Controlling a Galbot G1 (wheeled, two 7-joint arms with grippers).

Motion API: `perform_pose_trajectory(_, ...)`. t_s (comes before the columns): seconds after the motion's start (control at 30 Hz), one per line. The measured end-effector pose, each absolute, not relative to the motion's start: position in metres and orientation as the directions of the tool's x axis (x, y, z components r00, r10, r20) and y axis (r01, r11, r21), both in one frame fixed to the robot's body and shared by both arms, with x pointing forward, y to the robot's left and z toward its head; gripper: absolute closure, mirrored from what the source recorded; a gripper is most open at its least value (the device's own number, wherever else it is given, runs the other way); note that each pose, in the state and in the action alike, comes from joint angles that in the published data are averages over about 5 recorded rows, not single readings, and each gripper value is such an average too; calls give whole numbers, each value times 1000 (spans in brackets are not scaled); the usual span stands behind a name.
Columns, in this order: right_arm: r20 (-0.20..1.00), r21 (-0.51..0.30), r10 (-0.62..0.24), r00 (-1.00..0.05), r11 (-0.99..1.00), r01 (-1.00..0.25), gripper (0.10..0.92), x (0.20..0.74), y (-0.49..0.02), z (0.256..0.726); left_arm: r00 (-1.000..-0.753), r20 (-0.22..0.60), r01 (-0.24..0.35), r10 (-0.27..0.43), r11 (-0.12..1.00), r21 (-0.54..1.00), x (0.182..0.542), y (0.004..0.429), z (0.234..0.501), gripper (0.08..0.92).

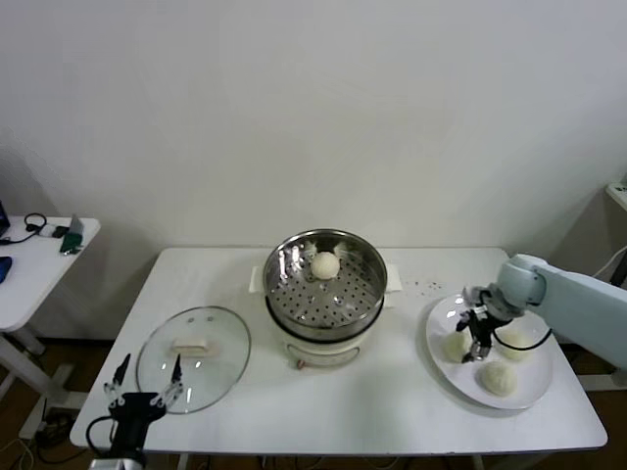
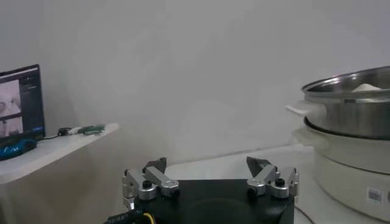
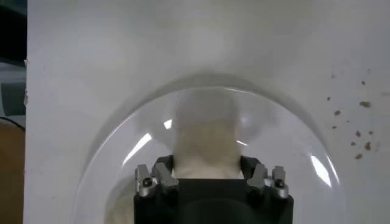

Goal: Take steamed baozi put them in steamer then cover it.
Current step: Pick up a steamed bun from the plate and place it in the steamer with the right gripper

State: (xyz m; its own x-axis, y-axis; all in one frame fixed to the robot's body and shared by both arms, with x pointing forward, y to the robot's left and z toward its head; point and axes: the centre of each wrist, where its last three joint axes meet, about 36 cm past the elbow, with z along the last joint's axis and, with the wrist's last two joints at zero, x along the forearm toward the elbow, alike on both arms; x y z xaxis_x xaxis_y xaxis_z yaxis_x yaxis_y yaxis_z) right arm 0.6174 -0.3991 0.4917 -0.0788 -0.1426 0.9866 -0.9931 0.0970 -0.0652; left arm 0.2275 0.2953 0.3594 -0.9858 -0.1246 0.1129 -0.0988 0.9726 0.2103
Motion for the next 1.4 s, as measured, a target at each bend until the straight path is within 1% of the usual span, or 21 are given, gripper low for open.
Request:
perform_pose_trajectory(0.17, 976, -104, -178, -122, 108, -989, 310, 638, -393, 549, -987, 110, -93, -118, 974, 206, 227, 293, 361, 177)
perform_pose_trajectory(0.33, 964, -143, -215, -159, 87, -986, 310, 657, -372, 618, -988, 106, -88, -111, 977, 194, 227, 289, 362, 177)
perform_pose_trajectory(0.5, 949, -179, -253, -189, 63, -982, 310, 670, -338, 678, -989, 107, -83, -102, 982, 173, 226, 285, 362, 177)
perform_pose_trajectory(0.7, 934, -208, -289, -211, 42, -977, 310, 680, -285, 722, -990, 104, -74, -92, 984, 165, 224, 284, 363, 177)
perform_pose_trajectory(0.83, 929, -219, -301, -215, 21, -976, 310, 685, -246, 733, -991, 103, -70, -87, 984, 163, 222, 283, 363, 177)
perform_pose_trajectory(0.97, 931, -217, -301, -204, -8, -976, 306, 689, -206, 729, -991, 104, -67, -85, 984, 164, 221, 283, 362, 177)
perform_pose_trajectory(1.13, 940, -203, -291, -180, -51, -978, 308, 689, -158, 710, -991, 105, -68, -86, 984, 167, 220, 285, 361, 177)
perform_pose_trajectory(1.4, 952, -170, -276, -130, -125, -978, 304, 686, -93, 665, -991, 106, -68, -86, 984, 164, 220, 284, 360, 177)
